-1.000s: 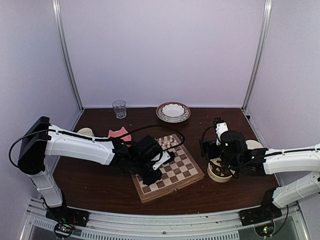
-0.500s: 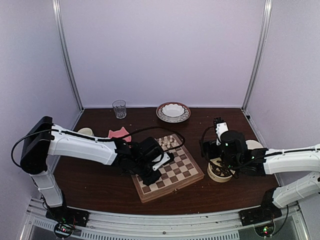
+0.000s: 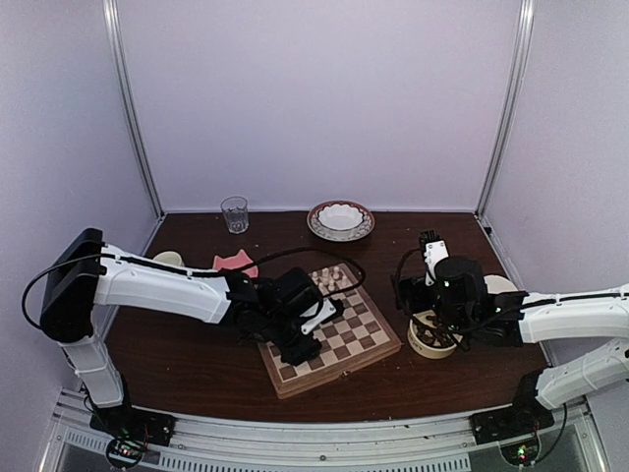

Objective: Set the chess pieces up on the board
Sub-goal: Place the pawn on c7, then pick up the chess pile from the storage box.

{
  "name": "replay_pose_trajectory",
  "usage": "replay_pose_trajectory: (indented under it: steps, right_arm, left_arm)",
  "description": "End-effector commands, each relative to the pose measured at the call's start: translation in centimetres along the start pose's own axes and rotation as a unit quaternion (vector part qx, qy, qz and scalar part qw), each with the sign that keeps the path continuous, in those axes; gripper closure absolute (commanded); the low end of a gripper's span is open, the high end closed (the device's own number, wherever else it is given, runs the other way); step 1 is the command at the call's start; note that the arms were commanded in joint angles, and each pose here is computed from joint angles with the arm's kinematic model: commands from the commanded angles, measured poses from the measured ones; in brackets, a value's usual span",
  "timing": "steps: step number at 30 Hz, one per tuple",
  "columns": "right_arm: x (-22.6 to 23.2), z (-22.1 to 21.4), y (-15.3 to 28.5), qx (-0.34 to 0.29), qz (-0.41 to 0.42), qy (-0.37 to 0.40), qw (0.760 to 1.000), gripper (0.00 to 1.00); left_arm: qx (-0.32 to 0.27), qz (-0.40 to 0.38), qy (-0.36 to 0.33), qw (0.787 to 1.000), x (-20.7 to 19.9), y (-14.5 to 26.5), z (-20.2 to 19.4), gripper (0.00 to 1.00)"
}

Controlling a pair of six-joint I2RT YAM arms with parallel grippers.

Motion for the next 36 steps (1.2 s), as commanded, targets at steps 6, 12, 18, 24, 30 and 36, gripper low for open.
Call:
replay_pose_trajectory:
  steps: [6, 12, 18, 24, 30, 36]
  right_arm:
    - [-0.3, 0.0, 0.2, -0.001, 0.001, 0.001, 1.000, 0.02]
    - [-0.8, -0.2, 0.2, 0.017, -0.018, -0.024, 0.999, 0.02]
    - [-1.3, -2.4, 0.1, 0.141, -0.056, 0.002, 0.988, 0.22]
    - [-2.0, -3.6, 1.5, 0.184, -0.052, -0.001, 0.982, 0.38]
    - [-2.6, -5.0, 2.2, 0.224, -0.048, -0.025, 0.973, 0.49]
    - [-2.8, -6.7, 2.3, 0.275, -0.046, -0.025, 0.960, 0.59]
  left_arm:
    - [-0.119, -0.026, 0.022, 0.992, -0.3, 5.6, 3.3, 0.38]
    - [-0.205, 0.007, 0.071, 0.976, 2.6, 9.0, 3.1, 0.31]
    - [-0.242, 0.020, 0.093, 0.966, 3.7, 9.3, 2.3, 0.31]
    - [-0.226, 0.005, 0.088, 0.970, 3.0, 8.4, 2.4, 0.34]
    - [-0.227, -0.013, 0.087, 0.970, 2.4, 8.8, 2.4, 0.35]
    - [-0.229, -0.011, 0.084, 0.970, 2.5, 9.0, 2.4, 0.35]
Point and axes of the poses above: each gripper's point midway between its finger pads, its own y axis back along the fingers, its own x axis along the line the jaws close on, z = x × y, the point moved 1 cm from there along y, back along the fingers, and after that the axes turned 10 degrees about y, right-handed, at the moved point
